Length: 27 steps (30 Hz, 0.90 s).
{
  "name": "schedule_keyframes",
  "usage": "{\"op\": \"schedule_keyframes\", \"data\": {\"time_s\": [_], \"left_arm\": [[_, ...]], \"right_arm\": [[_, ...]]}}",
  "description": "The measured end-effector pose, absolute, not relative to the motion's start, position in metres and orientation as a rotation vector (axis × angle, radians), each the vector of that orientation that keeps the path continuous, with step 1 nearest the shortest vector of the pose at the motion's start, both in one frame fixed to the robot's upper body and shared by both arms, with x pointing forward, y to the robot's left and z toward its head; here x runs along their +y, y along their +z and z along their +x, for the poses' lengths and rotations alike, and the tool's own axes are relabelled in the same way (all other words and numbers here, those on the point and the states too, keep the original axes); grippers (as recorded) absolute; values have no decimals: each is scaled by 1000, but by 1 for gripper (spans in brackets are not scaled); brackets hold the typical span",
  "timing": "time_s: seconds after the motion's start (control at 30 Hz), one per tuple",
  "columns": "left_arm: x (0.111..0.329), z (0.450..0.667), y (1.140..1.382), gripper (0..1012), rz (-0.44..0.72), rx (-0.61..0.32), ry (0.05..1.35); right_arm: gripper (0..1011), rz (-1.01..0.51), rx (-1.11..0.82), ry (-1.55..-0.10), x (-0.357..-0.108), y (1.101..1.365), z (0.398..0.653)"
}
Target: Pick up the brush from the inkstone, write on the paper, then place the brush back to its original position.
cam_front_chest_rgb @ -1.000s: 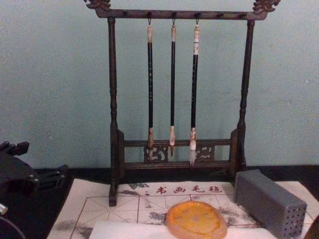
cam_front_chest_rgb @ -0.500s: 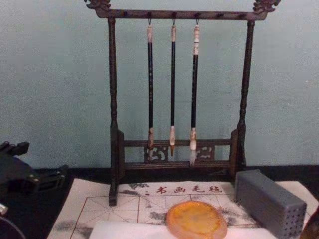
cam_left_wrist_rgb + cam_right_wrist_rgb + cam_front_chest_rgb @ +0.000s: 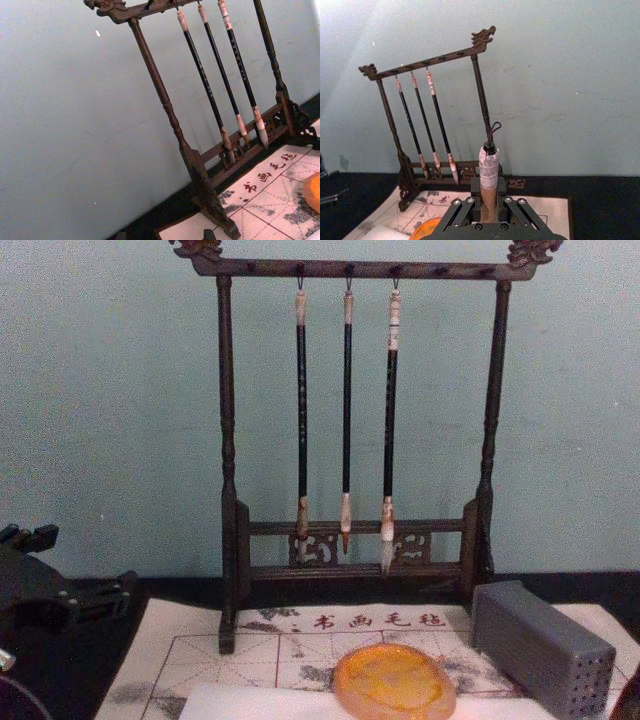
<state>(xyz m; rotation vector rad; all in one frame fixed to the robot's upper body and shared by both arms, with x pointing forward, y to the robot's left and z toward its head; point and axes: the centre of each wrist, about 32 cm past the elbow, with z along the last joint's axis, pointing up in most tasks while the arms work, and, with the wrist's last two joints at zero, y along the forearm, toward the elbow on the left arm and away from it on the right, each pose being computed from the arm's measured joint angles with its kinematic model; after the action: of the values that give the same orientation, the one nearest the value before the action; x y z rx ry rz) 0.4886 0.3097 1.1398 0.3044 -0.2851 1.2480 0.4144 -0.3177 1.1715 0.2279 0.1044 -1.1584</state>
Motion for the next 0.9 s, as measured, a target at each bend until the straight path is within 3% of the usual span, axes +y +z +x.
{"op": "schedule_keyframes", "data": {"time_s": [0.9], "left_arm": [[310, 489, 1140, 1001, 304, -285, 1248]], "right_arm": [[197, 148, 100, -1086, -324, 1182, 406]]}}
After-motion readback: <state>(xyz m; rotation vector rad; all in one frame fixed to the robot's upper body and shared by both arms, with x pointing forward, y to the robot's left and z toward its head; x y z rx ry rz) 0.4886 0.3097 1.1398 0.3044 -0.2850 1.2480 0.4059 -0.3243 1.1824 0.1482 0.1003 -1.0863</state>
